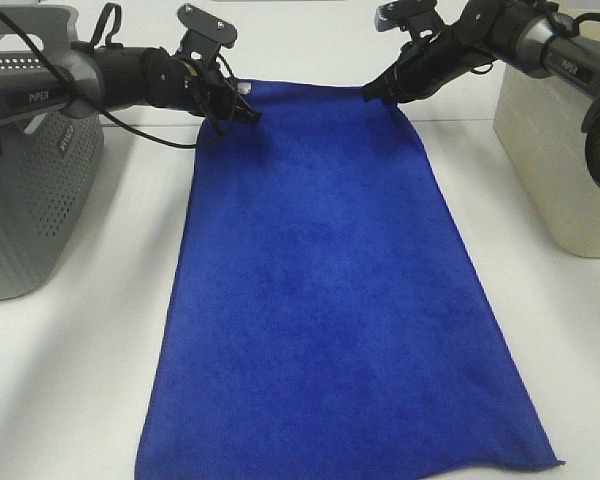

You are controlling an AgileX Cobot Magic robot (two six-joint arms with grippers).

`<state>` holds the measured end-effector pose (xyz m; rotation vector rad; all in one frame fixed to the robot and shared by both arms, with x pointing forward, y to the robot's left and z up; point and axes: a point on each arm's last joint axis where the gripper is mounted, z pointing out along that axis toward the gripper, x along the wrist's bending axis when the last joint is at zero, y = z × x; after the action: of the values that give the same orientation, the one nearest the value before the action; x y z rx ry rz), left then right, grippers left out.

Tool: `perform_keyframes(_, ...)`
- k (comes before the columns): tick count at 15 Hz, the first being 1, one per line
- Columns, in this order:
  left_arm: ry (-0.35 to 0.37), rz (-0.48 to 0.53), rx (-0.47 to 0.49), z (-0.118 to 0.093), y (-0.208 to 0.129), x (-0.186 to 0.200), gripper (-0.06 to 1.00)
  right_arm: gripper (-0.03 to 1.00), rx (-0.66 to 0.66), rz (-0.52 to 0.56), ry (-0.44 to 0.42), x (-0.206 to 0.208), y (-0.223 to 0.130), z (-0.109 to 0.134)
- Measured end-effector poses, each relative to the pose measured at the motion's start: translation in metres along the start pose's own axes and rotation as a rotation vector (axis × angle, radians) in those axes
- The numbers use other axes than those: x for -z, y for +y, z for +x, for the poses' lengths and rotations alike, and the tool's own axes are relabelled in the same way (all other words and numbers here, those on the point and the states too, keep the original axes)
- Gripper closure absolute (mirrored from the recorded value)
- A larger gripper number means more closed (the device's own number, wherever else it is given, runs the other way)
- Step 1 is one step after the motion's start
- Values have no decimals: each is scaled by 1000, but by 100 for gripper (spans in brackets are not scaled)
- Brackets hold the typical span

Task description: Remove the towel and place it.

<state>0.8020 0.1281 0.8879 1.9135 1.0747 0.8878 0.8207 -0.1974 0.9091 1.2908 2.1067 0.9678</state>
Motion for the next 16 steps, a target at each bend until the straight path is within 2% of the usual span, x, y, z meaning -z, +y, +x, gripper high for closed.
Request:
perform_keyframes(1,0,1,-2,0,-2,-1,94,89,-1,-4,-2,0,0,0)
perform_keyframes(2,1,3,-6,-1,-4,-2,88,81,-1,-4,-2,0,0,-1)
perform_keyframes(3,4,-5,-7,-1,-3,-2,78,69,-4,-4,-4,0,0,-2)
perform_keyframes(4,11,-24,-7,0,-2,-2,61,53,-8,-7,-9,1,0,-5)
perform_keyframes(5,16,-37,-7,1,0,-2,44,46,-13,-10,-18,2,-1,-10)
perform_keyframes(6,17,-39,-7,1,0,-2,36,32,-15,-10,-21,2,-1,-12)
perform_keyframes(7,17,-39,-7,1,0,-2,23,21,-20,-10,-28,3,-3,-17)
perform_keyframes(8,17,-39,-7,1,0,-2,17,16,-13,-5,-38,5,-4,-21)
perform_keyframes(10,8,-15,-10,0,1,-1,14,13,20,4,-51,14,4,-23)
perform_keyframes(13,-38,95,-34,4,23,23,14,12,13,18,-19,47,31,-19)
perform_keyframes(15,-82,202,-38,9,50,54,13,12,-28,91,41,79,47,-11)
perform_keyframes(16,-122,312,-11,13,77,95,13,12,-144,164,81,117,64,-3)
